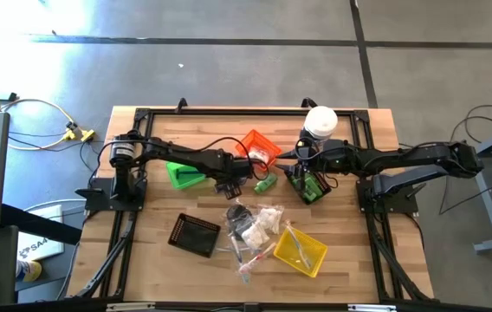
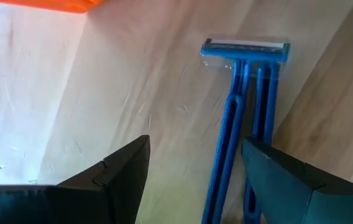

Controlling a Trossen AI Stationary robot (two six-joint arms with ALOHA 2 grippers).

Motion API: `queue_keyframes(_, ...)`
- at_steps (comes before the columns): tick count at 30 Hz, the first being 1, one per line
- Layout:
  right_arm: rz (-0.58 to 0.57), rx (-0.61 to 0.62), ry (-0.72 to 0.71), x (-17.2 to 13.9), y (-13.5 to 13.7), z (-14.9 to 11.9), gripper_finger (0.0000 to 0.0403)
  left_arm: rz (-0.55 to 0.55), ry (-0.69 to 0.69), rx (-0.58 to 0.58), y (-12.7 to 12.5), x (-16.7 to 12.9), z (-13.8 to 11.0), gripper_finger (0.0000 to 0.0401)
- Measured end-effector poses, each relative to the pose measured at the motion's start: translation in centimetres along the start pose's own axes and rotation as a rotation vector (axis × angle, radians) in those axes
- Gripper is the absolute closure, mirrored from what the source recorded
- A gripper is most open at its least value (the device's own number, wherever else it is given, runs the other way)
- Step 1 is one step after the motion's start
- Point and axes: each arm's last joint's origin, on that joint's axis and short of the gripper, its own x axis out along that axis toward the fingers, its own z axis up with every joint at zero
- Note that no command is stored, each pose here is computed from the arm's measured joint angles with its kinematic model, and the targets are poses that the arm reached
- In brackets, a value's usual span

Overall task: Pick & Place Travel size toiletries
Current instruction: Put the blue razor into the green bin

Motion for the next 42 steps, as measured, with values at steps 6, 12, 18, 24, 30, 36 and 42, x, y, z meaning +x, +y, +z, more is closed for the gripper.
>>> queue_keyframes(6,0.0,0.001,0.0,0.0,0.0,0.0,0.0292,0.05,-0.019,-0.002,0.1,0.0,0.1,0.0153)
queue_keyframes(12,0.0,0.003,0.0,0.0,0.0,0.0,0.0292,0.105,-0.036,-0.003,0.3,0.0,0.1,0.0153)
queue_keyframes(18,0.0,0.003,0.0,0.0,0.0,0.0,0.0292,0.126,-0.041,0.019,0.4,0.0,0.1,0.0153)
queue_keyframes(24,0.0,0.002,0.0,0.0,0.0,0.0,0.0292,0.043,-0.013,0.164,0.6,-0.1,0.5,0.0153)
queue_keyframes(30,0.004,0.001,0.0,0.0,0.0,0.0,0.0292,-0.052,0.049,0.211,2.6,0.2,0.7,0.0153)
queue_keyframes(36,0.05,0.0,-0.005,0.0,0.2,0.0,0.0292,-0.114,0.125,0.229,4.6,0.5,0.5,0.0153)
queue_keyframes(42,0.052,0.0,-0.003,0.0,0.2,0.0,0.0292,-0.175,0.103,0.245,4.8,0.6,0.7,0.0153)
